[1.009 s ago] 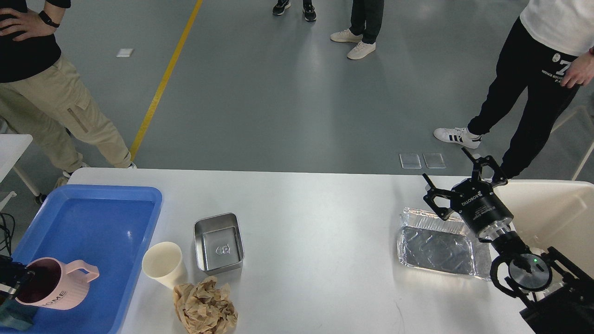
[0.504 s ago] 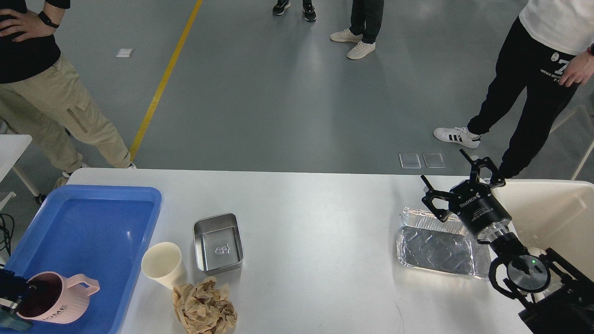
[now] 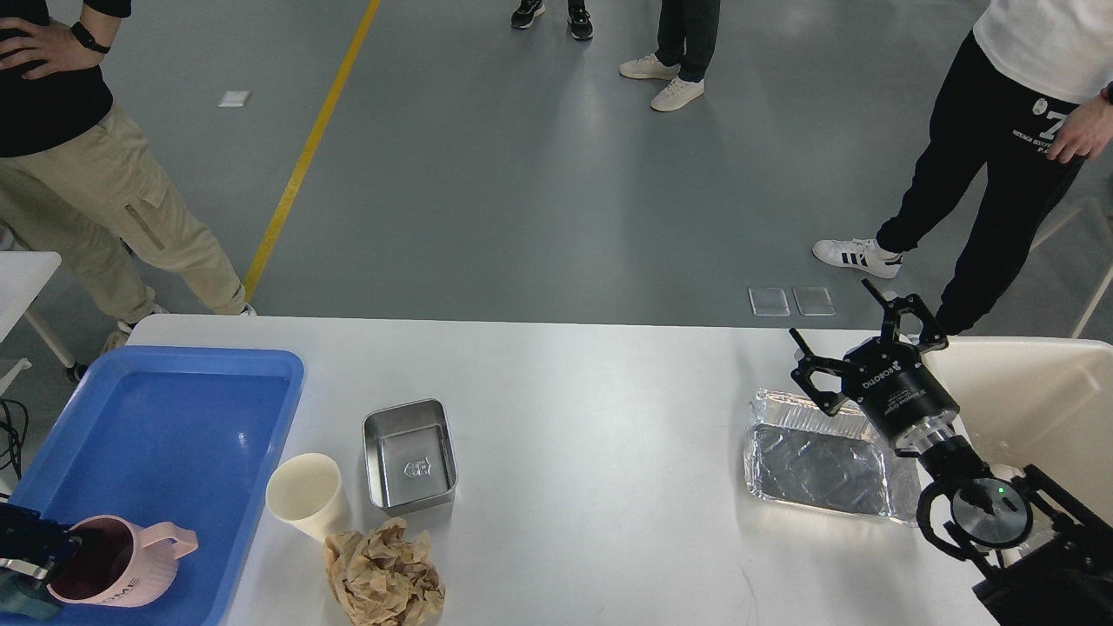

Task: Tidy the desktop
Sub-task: 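Lower the pink mug into the blue tray and release it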

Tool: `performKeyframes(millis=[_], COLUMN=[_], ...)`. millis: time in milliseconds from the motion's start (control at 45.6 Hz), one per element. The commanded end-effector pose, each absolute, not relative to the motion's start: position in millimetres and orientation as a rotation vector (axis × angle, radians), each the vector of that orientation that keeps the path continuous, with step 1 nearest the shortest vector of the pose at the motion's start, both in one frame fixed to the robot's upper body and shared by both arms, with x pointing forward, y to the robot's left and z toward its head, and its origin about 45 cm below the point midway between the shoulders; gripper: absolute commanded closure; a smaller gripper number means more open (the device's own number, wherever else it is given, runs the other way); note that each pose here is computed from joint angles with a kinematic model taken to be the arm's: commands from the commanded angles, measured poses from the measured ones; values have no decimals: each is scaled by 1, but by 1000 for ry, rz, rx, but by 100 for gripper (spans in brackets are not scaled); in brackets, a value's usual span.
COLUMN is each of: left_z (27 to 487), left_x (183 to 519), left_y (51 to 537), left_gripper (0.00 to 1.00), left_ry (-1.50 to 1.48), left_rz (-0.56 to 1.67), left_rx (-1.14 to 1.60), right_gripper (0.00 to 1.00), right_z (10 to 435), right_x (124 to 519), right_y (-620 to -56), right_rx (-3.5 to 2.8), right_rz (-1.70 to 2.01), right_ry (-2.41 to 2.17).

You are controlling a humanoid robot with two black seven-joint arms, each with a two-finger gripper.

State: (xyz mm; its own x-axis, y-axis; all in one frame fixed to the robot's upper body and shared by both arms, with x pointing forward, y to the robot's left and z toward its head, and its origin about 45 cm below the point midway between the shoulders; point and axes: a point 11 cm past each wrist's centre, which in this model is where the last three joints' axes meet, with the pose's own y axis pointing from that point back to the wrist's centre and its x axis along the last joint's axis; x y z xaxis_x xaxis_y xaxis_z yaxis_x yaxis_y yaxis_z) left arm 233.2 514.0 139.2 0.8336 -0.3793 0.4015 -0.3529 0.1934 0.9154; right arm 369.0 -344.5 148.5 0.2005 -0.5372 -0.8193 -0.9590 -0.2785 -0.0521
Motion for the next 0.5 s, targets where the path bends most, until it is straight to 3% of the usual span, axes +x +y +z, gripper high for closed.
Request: performKeyframes(millis=[0,132,263,439,482], left_z=[137,137,139,141,141], left_x=[236,239,242,249,250], left_y=[510,507,507,502,497], left_gripper=[84,58,47,13,9], left_ry=[-642,-638,-629,-616,-605], left_rz=[-16,11,49,108,128], left_rx=[1396,1384,1377,1353,1331], right_gripper=[0,0,0,0,0], right_z=[148,148,147,147,147], right_x=[369,369,368,368,368], right_y=[-344,-345,-344,-344,-344], right_rx=[-1902,-1903,-1903,-1901,-1901], right_rz=[948,948,951,950,950], right_ry=[1390,1393,1391,1391,1391])
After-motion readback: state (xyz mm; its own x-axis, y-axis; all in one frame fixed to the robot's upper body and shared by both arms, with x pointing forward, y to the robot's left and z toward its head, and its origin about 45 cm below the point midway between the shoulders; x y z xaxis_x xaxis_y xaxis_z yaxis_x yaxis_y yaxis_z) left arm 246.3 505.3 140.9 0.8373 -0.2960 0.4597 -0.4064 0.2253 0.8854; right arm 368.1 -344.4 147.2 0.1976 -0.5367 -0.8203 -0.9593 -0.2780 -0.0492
